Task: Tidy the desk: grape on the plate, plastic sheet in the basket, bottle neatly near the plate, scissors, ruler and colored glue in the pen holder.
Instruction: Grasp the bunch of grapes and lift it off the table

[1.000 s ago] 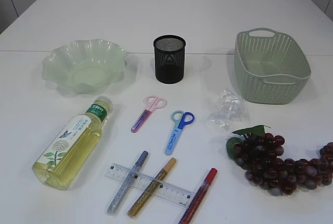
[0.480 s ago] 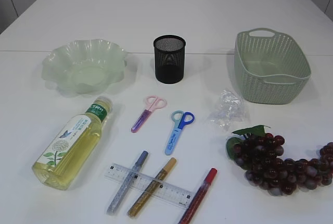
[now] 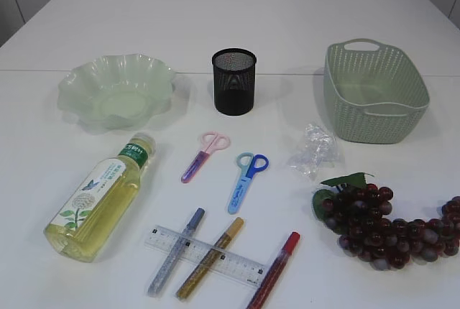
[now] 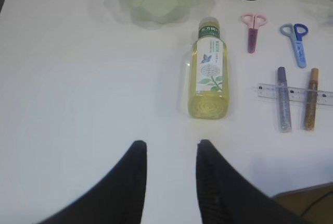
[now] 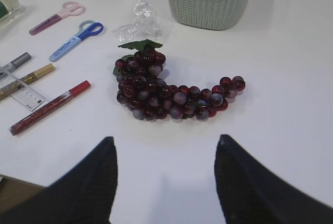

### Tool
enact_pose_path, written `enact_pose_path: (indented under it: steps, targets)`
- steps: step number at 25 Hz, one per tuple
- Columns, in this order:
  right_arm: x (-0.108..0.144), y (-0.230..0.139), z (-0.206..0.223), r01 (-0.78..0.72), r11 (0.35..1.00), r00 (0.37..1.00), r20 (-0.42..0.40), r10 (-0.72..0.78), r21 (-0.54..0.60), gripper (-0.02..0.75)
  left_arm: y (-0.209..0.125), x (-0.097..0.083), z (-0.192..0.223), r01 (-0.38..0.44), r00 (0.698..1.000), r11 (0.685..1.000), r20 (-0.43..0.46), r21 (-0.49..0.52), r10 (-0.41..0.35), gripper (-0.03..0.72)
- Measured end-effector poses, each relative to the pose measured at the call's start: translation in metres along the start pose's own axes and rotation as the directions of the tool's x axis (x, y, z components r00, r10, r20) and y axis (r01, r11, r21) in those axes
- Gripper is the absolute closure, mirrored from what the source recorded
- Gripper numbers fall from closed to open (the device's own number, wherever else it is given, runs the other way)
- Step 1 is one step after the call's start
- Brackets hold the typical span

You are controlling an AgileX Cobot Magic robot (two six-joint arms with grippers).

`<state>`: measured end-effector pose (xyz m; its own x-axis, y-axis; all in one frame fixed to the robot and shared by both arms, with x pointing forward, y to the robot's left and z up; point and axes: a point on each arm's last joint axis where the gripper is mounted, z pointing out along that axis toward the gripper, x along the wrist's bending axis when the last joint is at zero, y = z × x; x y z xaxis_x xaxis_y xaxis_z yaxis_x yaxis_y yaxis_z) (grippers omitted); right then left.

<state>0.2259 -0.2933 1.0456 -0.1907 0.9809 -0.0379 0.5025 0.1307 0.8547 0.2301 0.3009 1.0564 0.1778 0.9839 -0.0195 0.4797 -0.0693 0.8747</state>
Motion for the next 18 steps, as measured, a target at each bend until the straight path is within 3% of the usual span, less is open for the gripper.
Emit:
enact_pose_path:
  steps: [10, 18]
  targets:
    - [0.004, 0.000, -0.004, -0.025, 0.999, 0.999, -0.038, 0.026, 0.020, 0.269, 0.000, -0.003, 0.000, 0.014, 0.999, 1.000, 0.029, -0.001, -0.014, 0.449]
    - [0.002, 0.032, 0.010, -0.002, 0.967, 0.996, -0.082, 0.024, 0.253, 0.269, 0.000, -0.002, 0.000, 0.013, 1.000, 1.000, 0.027, -0.004, -0.013, 0.449]
